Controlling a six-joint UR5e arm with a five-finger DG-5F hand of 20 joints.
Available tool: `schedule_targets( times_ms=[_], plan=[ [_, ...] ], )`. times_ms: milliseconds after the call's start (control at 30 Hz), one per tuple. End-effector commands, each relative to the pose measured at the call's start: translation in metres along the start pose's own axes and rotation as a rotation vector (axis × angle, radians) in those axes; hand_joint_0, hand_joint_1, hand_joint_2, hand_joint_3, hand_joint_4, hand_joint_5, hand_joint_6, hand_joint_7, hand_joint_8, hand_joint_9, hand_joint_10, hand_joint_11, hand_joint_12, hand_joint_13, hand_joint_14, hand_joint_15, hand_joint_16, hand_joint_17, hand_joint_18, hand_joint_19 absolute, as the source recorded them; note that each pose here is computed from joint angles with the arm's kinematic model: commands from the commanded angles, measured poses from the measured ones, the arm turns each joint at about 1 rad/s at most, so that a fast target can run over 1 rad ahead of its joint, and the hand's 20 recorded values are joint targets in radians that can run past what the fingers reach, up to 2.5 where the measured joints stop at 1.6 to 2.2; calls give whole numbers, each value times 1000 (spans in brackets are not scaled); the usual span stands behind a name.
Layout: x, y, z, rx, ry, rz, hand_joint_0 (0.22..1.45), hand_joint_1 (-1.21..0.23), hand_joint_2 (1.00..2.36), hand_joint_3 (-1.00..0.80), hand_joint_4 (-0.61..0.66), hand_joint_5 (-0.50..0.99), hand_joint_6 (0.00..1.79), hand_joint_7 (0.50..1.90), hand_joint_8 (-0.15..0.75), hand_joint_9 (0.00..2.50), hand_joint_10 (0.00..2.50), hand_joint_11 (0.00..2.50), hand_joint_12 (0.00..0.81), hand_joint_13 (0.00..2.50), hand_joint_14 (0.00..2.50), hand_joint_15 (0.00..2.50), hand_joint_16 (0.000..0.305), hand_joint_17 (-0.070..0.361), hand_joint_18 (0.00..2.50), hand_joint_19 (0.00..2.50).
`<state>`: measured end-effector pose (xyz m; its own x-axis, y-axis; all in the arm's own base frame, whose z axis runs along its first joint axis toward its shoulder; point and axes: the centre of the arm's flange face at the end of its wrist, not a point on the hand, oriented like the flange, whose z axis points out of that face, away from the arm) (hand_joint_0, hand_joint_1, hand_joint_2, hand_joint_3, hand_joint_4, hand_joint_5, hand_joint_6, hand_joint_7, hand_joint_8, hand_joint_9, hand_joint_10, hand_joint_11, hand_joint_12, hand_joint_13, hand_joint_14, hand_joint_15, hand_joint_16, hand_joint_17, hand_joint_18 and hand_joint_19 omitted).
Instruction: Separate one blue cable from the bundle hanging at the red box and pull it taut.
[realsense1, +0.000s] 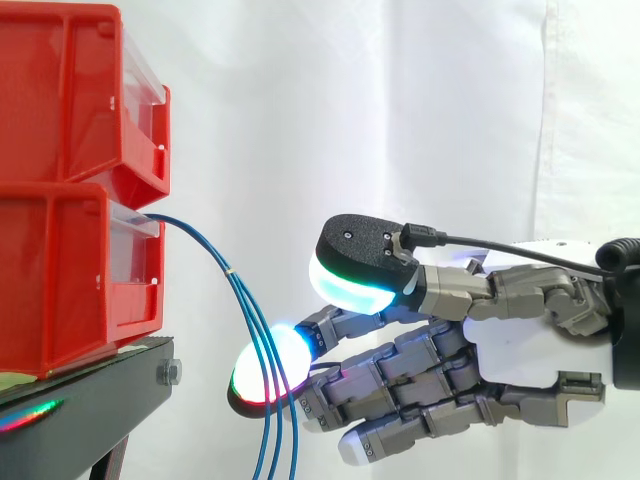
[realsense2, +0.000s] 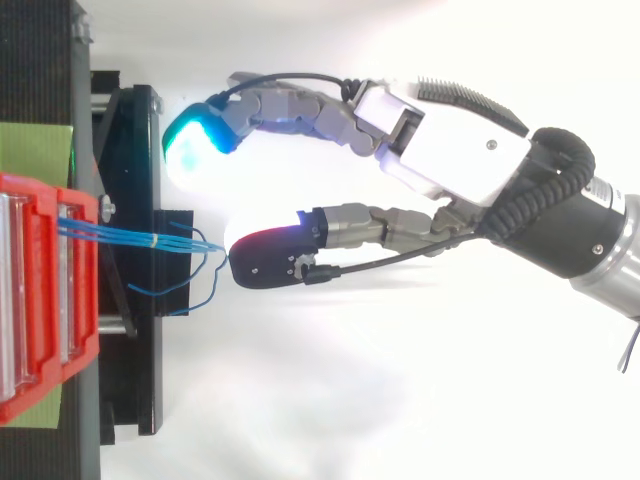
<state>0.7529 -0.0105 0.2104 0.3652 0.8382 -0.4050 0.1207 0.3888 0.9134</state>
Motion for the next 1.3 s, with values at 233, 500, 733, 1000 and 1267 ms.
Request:
schedule_targets(
  times_ms=[233, 500, 733, 1000, 1267],
  plan=[
    [15, 3, -4, -12, 12, 0, 561, -531, 1000, -500, 251, -206, 502, 768, 272, 461, 4, 105, 272, 225, 0, 0, 37, 84, 325, 272],
    [20, 7, -6, -20, 19, 6, 565, -551, 1000, -500, 262, -199, 503, 785, 273, 470, 4, 117, 270, 229, 0, 0, 37, 84, 331, 279],
    [25, 18, -4, -36, 18, 16, 565, -559, 1000, -500, 266, -195, 502, 788, 271, 473, 5, 119, 268, 233, 0, 0, 37, 84, 334, 283],
    [25, 18, -4, -36, 19, 16, 566, -559, 1000, -500, 270, -191, 503, 808, 269, 475, 5, 120, 267, 232, 0, 0, 37, 84, 335, 282],
    [30, 21, -6, -44, 24, 20, 578, -564, 1000, -500, 283, -181, 503, 842, 267, 476, 4, 118, 264, 229, 0, 0, 37, 83, 333, 280]
  ],
)
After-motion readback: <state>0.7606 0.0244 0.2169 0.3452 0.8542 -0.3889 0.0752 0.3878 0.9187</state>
